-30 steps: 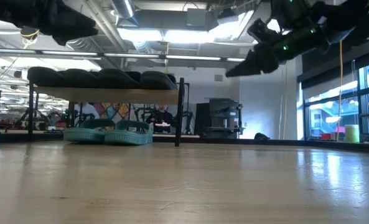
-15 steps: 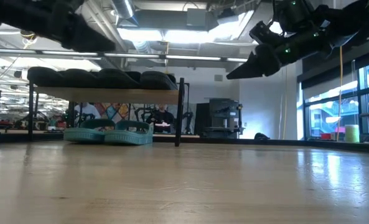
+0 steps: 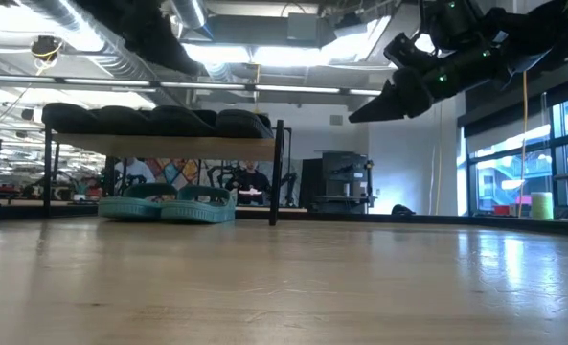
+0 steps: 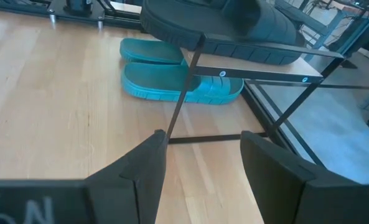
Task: Pick and place slides into the shelf
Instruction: Adjust the black slipper on the shelf, then return to Home Position
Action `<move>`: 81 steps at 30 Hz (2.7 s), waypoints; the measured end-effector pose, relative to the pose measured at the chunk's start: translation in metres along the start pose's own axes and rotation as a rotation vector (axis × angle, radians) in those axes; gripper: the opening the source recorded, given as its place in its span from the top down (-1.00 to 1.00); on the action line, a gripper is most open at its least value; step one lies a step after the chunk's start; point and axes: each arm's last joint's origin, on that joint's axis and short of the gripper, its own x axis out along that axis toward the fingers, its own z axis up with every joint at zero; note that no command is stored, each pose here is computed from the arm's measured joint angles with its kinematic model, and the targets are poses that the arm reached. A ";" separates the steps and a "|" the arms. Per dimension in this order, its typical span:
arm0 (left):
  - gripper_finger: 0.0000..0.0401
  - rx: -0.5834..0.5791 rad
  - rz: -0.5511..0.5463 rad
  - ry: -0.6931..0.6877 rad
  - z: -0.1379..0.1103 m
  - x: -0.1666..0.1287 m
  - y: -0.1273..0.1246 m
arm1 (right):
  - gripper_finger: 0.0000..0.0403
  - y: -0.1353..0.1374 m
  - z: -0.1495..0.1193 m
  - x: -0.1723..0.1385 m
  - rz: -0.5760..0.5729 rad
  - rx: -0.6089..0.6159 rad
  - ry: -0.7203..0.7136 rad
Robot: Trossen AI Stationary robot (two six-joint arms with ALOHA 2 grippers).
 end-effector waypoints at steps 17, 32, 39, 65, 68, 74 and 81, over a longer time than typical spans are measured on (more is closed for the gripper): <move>0.12 0.254 -0.035 0.317 0.006 0.024 -0.011 | -0.01 0.001 -0.003 0.000 0.008 -0.003 0.033; 0.12 0.366 0.056 0.425 -0.004 0.019 -0.007 | -0.01 0.001 -0.006 0.000 0.014 0.021 0.060; 0.12 0.388 0.142 0.423 -0.003 0.019 -0.005 | -0.01 0.001 -0.006 0.000 0.014 0.021 0.061; 0.12 0.373 0.187 0.487 -0.010 0.050 -0.004 | -0.01 0.002 -0.007 0.000 0.016 0.023 0.070; 0.12 0.369 0.188 0.479 -0.009 0.051 -0.004 | -0.01 0.002 -0.007 0.000 0.016 0.022 0.070; 0.12 0.363 0.185 0.459 -0.003 0.049 -0.005 | -0.01 0.002 -0.007 0.000 0.016 0.022 0.070; 0.12 0.242 0.082 0.323 0.031 0.023 0.001 | -0.01 0.002 -0.007 0.000 0.015 0.020 0.070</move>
